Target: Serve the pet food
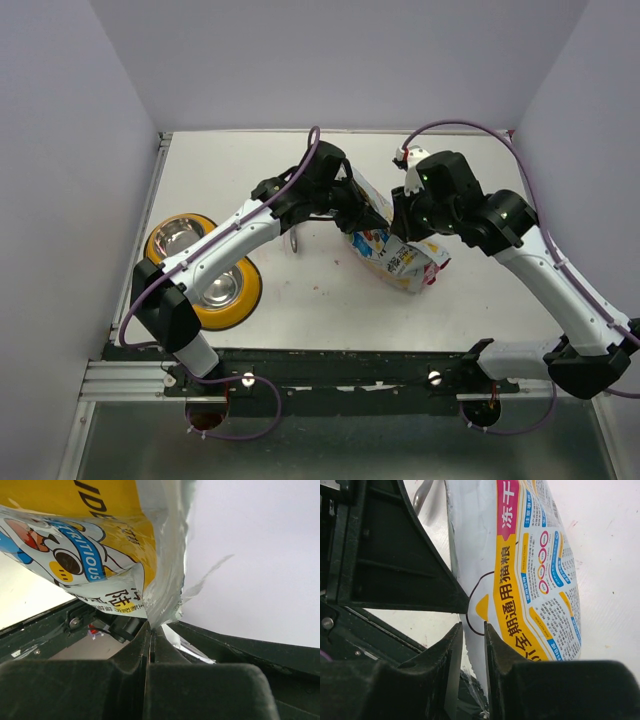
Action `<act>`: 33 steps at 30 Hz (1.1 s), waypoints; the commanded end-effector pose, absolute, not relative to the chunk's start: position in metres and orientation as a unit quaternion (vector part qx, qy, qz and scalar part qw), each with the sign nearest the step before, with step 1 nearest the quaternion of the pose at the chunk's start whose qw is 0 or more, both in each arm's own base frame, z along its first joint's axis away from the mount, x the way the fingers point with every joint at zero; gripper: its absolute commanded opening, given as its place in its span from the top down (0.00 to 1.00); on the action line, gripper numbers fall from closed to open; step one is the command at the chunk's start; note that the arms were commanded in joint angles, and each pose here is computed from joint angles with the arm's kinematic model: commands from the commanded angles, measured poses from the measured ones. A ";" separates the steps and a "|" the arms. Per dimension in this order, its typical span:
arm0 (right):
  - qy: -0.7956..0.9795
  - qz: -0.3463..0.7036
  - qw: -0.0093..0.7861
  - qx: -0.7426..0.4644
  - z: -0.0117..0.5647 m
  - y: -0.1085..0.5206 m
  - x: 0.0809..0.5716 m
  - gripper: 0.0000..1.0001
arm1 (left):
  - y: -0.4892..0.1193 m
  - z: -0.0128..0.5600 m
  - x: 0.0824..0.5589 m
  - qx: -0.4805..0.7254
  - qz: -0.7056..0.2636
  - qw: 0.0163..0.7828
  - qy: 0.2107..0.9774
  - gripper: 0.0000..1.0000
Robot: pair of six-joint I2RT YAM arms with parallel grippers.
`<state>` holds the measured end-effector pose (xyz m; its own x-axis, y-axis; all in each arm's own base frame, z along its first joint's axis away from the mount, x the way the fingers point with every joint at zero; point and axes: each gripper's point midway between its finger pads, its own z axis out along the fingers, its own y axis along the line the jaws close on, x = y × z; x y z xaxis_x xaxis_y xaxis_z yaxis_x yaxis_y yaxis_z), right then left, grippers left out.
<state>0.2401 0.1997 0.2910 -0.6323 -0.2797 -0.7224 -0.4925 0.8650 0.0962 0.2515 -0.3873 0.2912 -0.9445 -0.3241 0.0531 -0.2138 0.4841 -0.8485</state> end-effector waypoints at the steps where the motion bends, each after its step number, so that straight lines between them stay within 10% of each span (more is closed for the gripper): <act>1: 0.891 0.127 0.369 -0.230 0.288 0.191 0.236 0.70 | -0.387 0.297 0.252 -0.151 -0.489 0.055 0.857 1.00; 18: 0.906 -0.008 0.377 -0.193 0.276 0.142 0.249 0.94 | -0.386 0.302 0.252 -0.155 -0.493 0.057 0.854 1.00; 33: 0.905 0.046 0.357 -0.225 0.265 0.158 0.234 0.80 | -0.391 0.306 0.251 -0.175 -0.489 0.027 0.854 1.00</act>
<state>0.2410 0.1751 0.2847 -0.6044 -0.3037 -0.7365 -0.4375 0.8991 -0.0118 0.2538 -0.3910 0.2911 -0.9373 -0.3370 0.0889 -0.2522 0.4799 -0.8403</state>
